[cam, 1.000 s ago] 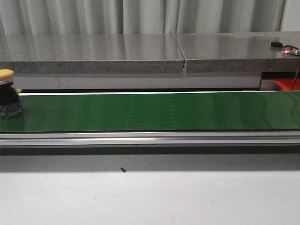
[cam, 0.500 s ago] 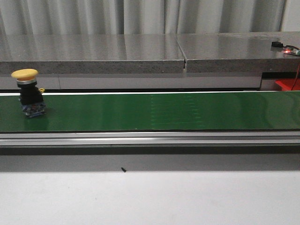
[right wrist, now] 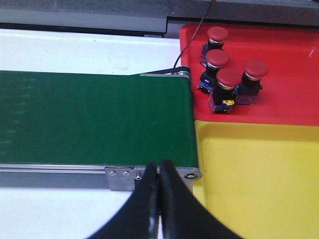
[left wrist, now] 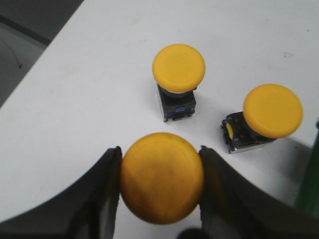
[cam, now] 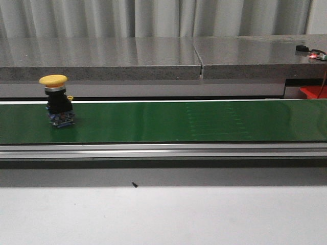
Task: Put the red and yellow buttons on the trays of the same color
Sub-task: 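Place the second yellow button on the belt's near end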
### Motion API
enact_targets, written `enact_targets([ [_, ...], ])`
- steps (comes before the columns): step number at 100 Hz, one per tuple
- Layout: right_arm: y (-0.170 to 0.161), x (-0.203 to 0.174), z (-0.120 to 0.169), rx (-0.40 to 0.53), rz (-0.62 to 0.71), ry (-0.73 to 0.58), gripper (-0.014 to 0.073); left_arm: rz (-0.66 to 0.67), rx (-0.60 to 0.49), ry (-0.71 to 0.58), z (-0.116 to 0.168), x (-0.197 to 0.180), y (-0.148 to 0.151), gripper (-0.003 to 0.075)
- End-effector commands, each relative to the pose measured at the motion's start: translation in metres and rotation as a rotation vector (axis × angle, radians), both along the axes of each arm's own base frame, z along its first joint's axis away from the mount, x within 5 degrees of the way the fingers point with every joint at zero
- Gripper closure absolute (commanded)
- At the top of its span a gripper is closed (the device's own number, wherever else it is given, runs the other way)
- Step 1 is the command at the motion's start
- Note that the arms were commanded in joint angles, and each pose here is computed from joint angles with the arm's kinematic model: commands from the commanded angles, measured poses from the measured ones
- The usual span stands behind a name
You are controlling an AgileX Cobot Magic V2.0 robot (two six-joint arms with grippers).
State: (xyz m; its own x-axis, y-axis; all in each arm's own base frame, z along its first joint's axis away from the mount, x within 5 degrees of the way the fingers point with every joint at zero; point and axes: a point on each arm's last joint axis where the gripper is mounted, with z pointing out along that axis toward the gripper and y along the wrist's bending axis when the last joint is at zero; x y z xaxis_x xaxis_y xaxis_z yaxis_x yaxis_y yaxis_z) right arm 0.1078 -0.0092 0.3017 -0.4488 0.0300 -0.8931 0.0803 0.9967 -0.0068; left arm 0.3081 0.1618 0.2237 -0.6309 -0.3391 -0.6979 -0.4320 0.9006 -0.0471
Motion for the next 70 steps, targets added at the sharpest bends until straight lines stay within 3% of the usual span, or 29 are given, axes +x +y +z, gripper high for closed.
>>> enact_targets([
  [1, 0.0, 0.003, 0.014, -0.019, 0.002, -0.095, 0.0662, -0.004, 0.084, -0.153, 0.043, -0.009, -0.013, 0.0574],
  [20, 0.0, 0.003, 0.014, -0.019, 0.002, -0.095, 0.0662, -0.103, 0.072, -0.156, 0.065, -0.018, -0.045, 0.0574],
  [58, 0.0, 0.003, 0.014, -0.019, 0.002, -0.095, 0.0662, -0.242, 0.046, -0.112, 0.057, -0.01, -0.085, 0.0572],
  [70, 0.0, 0.003, 0.014, -0.019, 0.002, -0.095, 0.0662, -0.249, 0.039, -0.094, 0.056, -0.011, -0.085, 0.0497],
])
